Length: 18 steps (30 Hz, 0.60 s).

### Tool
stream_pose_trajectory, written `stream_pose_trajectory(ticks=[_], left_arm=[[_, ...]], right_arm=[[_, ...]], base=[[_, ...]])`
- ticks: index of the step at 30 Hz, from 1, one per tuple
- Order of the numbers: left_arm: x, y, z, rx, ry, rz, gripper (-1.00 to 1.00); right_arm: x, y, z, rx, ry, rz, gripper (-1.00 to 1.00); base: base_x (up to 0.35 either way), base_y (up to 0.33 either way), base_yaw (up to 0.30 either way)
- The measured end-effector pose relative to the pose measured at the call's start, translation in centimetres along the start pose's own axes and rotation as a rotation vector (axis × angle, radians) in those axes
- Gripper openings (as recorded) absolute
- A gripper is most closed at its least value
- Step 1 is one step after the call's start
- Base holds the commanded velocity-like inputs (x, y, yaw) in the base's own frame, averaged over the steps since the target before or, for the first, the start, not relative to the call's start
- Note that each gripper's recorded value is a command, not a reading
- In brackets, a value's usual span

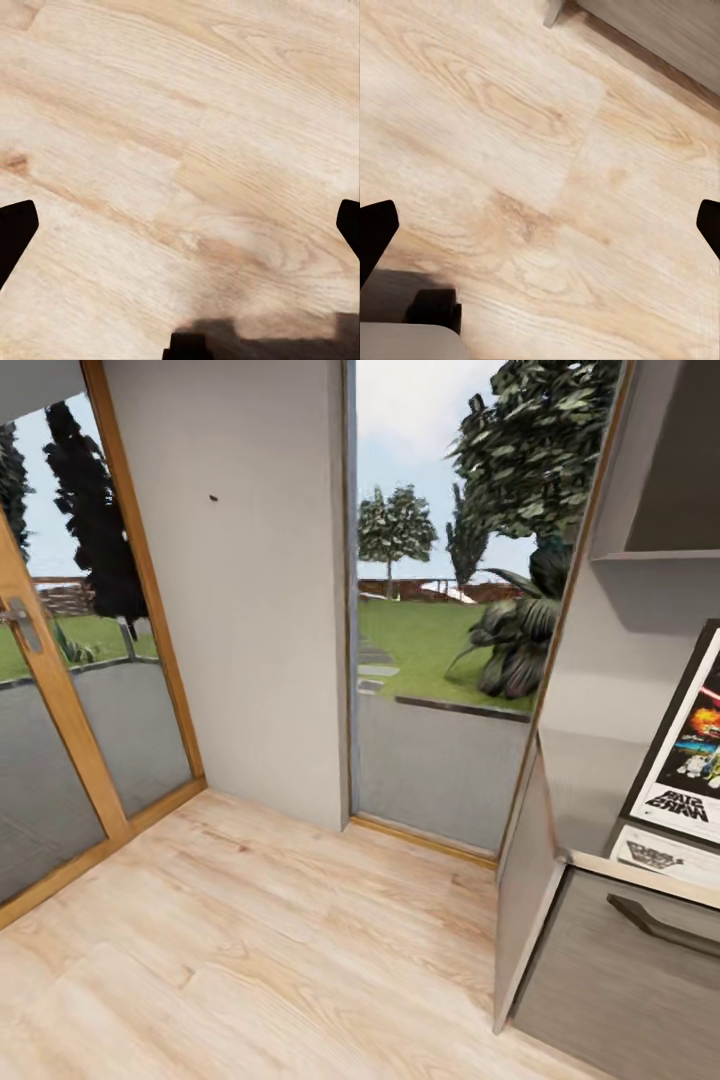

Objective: Pick up the poster from the kitchen countertop and hang it on one of the wall nails in the kitchen.

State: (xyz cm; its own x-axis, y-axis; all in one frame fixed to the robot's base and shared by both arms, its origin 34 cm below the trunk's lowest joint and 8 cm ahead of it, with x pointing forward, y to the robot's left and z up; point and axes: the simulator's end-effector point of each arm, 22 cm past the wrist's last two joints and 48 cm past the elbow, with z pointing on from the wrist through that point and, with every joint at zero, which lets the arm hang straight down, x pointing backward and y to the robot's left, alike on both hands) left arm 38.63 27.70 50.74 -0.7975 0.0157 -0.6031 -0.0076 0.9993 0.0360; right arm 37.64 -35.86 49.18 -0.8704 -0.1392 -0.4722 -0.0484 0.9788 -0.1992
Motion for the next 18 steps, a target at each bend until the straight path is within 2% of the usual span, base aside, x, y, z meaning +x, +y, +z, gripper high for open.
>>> stream_pose_trajectory(ticks=[14, 18], left_arm=[[0.0, 0.0, 0.0, 0.0, 0.0, 0.0, 1.0], [0.0, 0.02, 0.0, 0.0, 0.0, 0.0, 1.0]], right_arm=[[0.03, -0.1, 0.0, 0.002, 0.001, 0.001, 1.0], [0.01, -0.07, 0.01, 0.001, 0.001, 0.002, 1.0]], base=[[0.204, 0.305, -0.284], [0.202, 0.305, -0.123]])
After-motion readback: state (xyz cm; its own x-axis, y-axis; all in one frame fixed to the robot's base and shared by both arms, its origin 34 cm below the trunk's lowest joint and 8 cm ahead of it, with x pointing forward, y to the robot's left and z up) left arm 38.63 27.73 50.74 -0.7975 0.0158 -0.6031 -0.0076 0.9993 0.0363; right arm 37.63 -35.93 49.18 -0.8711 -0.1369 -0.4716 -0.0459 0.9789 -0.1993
